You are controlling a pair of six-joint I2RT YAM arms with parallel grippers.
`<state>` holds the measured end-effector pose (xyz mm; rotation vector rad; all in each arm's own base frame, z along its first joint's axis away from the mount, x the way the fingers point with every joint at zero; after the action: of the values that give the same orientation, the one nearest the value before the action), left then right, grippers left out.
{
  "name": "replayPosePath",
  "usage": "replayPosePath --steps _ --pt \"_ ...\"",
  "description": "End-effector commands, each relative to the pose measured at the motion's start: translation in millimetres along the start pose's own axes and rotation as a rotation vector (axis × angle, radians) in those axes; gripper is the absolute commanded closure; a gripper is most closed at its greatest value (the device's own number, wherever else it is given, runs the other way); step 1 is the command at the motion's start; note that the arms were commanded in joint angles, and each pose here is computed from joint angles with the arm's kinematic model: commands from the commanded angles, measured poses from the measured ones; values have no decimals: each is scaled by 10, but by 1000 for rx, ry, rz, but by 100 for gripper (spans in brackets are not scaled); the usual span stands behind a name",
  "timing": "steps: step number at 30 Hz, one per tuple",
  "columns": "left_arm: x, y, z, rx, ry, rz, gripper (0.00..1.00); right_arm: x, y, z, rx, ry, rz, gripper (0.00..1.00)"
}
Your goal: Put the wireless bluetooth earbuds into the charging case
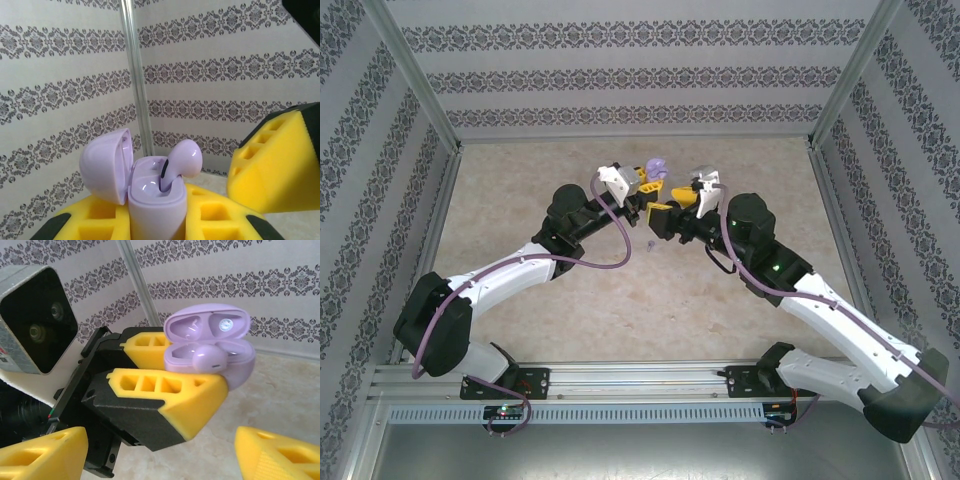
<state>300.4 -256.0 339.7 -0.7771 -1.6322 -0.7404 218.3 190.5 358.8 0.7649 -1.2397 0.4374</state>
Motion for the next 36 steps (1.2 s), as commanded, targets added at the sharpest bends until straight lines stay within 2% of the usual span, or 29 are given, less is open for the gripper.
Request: replayPosePath --steps 1,12,15,16,18,23,25,36 --pt "106 12 17 15 -65 -23 100 -23 -43 93 -7 -1 -42 23" --pt "86 12 8 15 -59 -30 100 -5 -233 254 -67 -9 -114 23" --pt "67 12 5 11 -56 -31 100 27 -282 261 -99 -3 -129 26" --pt "57 9 7 9 -53 -31 100 39 -305 259 -116 -1 -138 29" --pt "43 4 9 4 -48 -34 100 88 -351 248 -144 17 -149 41" --pt "-21 -23 16 -23 -23 -39 100 217 -415 196 -170 61 -184 87" --pt "-55 -32 23 -31 -9 -42 100 276 -409 175 -167 82 -191 99" --pt "-163 -57 20 -55 18 -38 100 427 -368 56 -142 144 -223 100"
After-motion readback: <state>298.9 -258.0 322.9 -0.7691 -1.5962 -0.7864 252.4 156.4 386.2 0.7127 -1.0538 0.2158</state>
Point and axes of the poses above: each hand's point on the last joint's axis, 136 mm out from that joint toward the fingers, its own z axis back along the fingers, its own y axis along the line the jaws close on, x = y × z, the point moved 8 cm from there along z, back along the fingers, and after that the axes turned 4 degrees about z, right-handed, at the moved point
